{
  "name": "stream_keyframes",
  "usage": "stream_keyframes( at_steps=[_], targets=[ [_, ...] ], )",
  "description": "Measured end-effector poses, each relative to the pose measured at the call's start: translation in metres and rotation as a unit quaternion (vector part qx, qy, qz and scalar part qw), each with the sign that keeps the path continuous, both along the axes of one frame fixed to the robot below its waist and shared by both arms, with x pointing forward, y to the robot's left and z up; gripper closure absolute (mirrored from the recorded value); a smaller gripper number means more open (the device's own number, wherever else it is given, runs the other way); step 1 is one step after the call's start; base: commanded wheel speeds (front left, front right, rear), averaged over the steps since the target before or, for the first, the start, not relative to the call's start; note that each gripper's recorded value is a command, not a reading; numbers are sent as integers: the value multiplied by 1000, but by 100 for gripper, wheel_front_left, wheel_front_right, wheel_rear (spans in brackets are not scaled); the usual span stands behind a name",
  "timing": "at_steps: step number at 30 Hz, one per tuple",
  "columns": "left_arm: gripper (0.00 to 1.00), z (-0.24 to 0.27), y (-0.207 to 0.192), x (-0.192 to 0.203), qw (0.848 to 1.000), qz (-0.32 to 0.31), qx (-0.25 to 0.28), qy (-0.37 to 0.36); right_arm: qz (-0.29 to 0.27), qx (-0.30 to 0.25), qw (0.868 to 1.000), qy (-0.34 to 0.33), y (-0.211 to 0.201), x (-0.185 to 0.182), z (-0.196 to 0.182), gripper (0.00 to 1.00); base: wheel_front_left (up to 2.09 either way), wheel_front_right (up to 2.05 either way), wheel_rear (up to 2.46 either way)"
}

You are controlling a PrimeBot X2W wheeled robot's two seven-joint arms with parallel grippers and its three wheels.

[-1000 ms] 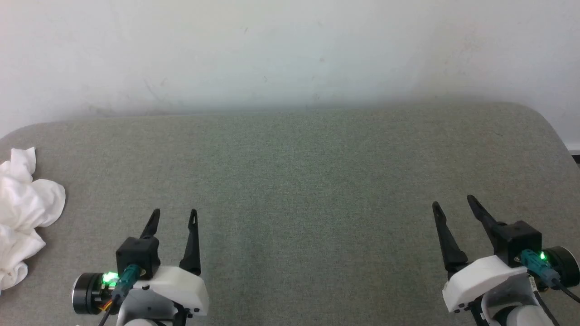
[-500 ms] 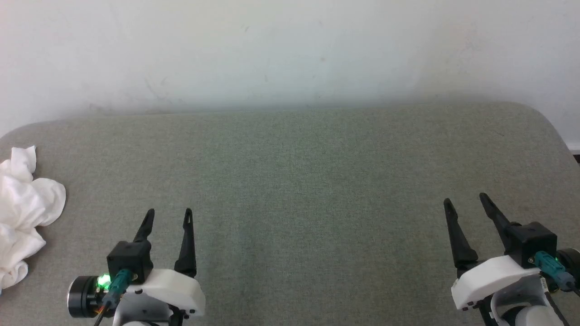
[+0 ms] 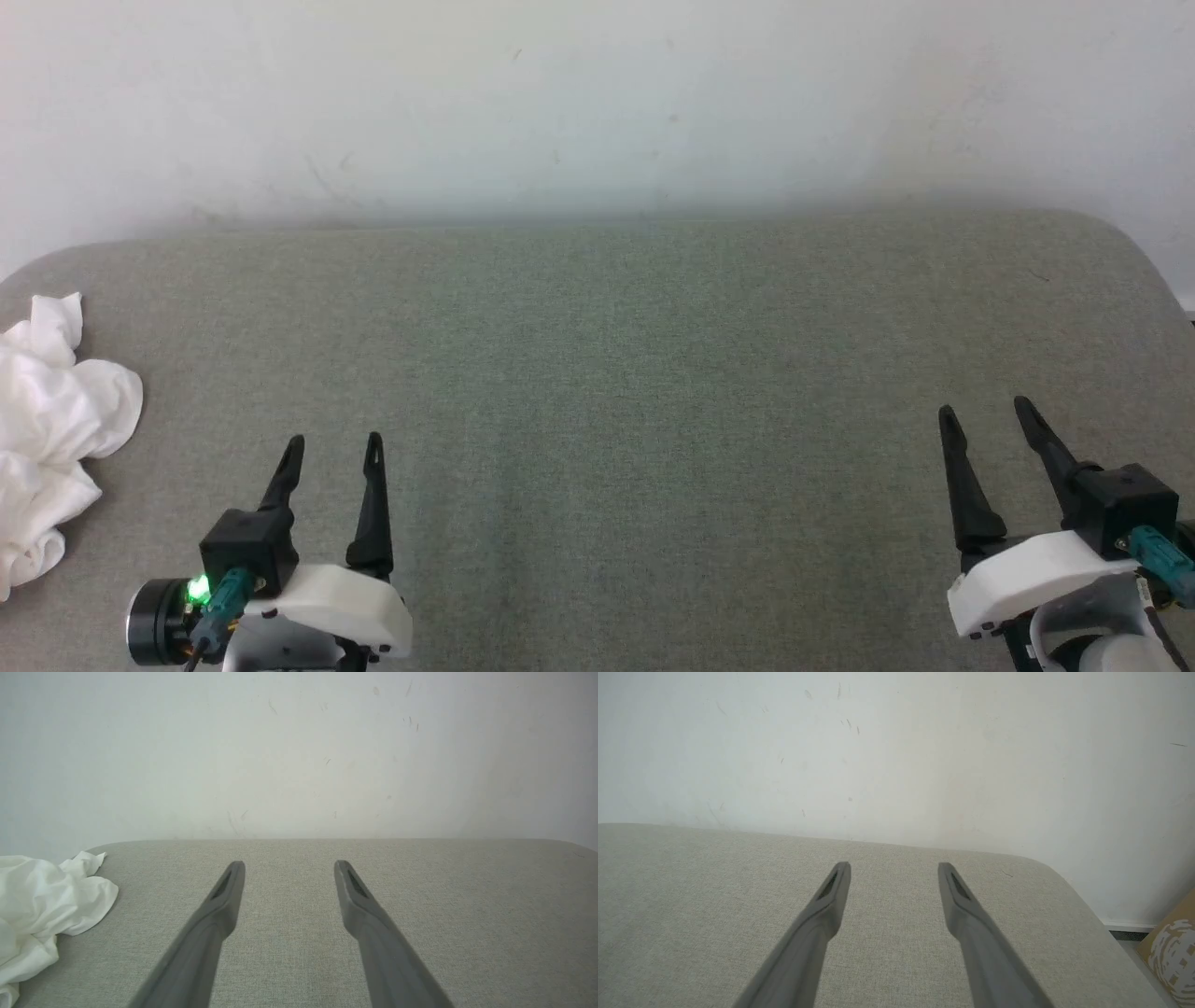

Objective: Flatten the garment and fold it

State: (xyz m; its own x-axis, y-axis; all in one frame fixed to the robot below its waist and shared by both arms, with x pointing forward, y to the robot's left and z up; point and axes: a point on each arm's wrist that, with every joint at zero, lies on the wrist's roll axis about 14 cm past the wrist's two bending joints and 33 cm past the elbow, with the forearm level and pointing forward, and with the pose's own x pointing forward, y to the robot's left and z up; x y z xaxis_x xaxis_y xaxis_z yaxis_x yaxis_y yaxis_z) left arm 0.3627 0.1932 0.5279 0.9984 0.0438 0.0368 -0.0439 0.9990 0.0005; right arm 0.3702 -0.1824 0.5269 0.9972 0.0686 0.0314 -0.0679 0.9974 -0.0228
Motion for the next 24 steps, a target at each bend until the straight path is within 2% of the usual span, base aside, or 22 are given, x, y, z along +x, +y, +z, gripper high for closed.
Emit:
stream_keyframes(
  at_steps=[10, 24],
  targets=[
    [0, 2, 16, -10, 1000, 28, -4, -9, 11, 4, 1000, -9, 7, 8, 2, 0, 0, 0, 0],
    [0, -1, 48, -35, 996, 86, -21, -14, 58, 6, 998, -9, 40, 21, -3, 0, 0, 0, 0]
  ],
)
